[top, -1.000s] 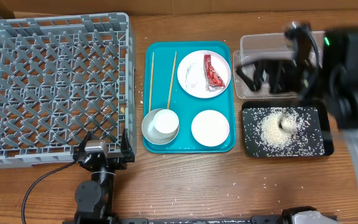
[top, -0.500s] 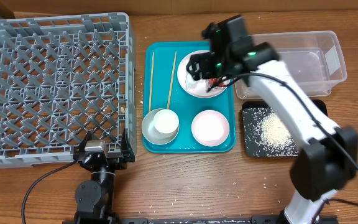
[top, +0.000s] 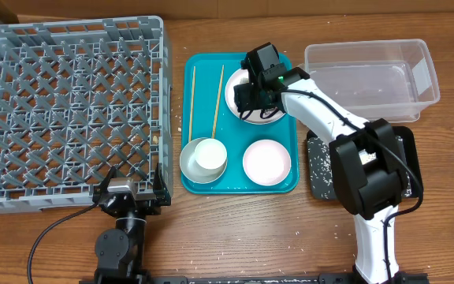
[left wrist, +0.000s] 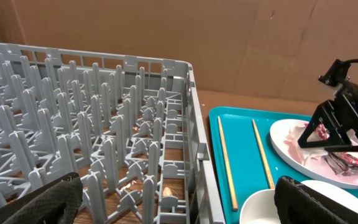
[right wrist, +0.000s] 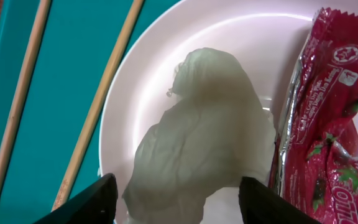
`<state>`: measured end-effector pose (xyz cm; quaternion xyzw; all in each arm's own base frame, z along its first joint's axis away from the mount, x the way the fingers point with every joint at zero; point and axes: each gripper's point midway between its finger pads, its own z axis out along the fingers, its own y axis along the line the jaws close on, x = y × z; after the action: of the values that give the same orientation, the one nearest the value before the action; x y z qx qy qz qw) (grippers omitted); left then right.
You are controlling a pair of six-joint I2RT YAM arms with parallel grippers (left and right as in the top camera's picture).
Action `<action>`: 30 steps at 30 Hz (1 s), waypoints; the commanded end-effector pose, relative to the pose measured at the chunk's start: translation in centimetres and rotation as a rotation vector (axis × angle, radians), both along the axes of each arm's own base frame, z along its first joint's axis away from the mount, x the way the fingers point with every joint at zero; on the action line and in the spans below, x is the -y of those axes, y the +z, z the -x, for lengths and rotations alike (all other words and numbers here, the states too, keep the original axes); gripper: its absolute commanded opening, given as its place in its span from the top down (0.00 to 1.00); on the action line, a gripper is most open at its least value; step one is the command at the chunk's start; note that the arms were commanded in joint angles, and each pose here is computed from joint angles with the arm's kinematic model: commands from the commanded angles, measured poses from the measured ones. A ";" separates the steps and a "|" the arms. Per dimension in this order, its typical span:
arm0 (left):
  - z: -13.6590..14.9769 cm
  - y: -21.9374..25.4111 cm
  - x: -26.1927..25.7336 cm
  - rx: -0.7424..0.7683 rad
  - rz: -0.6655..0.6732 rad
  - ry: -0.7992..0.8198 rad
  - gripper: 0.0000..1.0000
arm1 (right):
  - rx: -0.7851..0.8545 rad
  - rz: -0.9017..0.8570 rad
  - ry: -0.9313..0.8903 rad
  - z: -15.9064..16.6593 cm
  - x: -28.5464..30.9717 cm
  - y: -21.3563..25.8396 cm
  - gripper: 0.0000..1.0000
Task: Sort waste into correct bins and load items into the dishwasher
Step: 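Grasp the tissue on the white plate with the right gripper, lift to bin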
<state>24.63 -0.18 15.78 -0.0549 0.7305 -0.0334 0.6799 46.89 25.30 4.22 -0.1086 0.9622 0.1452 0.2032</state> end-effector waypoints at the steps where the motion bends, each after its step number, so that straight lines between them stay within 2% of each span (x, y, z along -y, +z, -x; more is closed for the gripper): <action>1: 0.0 0.1 -0.1 0.007 0.015 0.002 0.00 | 0.001 0.000 -0.037 -0.4 0.2 -0.2 0.46; 2: 0.0 0.1 -0.1 0.007 0.015 0.002 0.00 | -0.008 0.005 -0.037 -0.4 0.3 -0.7 0.54; 5: 0.0 0.1 -0.1 0.008 0.015 0.002 0.00 | -0.017 0.008 -0.039 -0.3 0.4 -1.1 0.85; 9: 0.0 0.1 -0.1 0.008 0.015 0.002 0.00 | 0.002 -0.075 -0.028 -0.3 -0.8 2.3 0.96; 13: 0.0 0.1 -0.1 0.007 0.015 0.002 0.00 | 0.103 -0.177 0.006 0.0 -1.6 10.6 0.96; 17: 0.0 0.1 -0.1 0.007 0.015 0.002 0.00 | 0.218 -0.225 -0.013 1.3 0.5 18.7 0.96; 18: 0.0 0.1 -0.1 0.008 0.015 0.002 0.00 | 0.225 -0.220 -0.026 1.6 1.2 19.5 0.96; 21: 0.0 0.1 -0.1 0.008 0.015 0.002 0.00 | 0.220 -0.153 -0.108 2.0 4.9 20.2 0.96; 25: 0.0 0.1 -0.1 0.008 0.015 0.002 0.00 | 0.184 -0.023 -0.257 1.2 11.0 18.4 0.96; 30: 0.0 0.1 -0.1 0.008 0.015 0.002 0.00 | 0.125 -0.015 -0.357 0.3 16.0 15.8 0.96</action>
<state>24.63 -0.18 15.78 -0.0549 0.7305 -0.0334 0.6799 46.19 12.01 23.19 0.0246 0.9398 0.1319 0.3144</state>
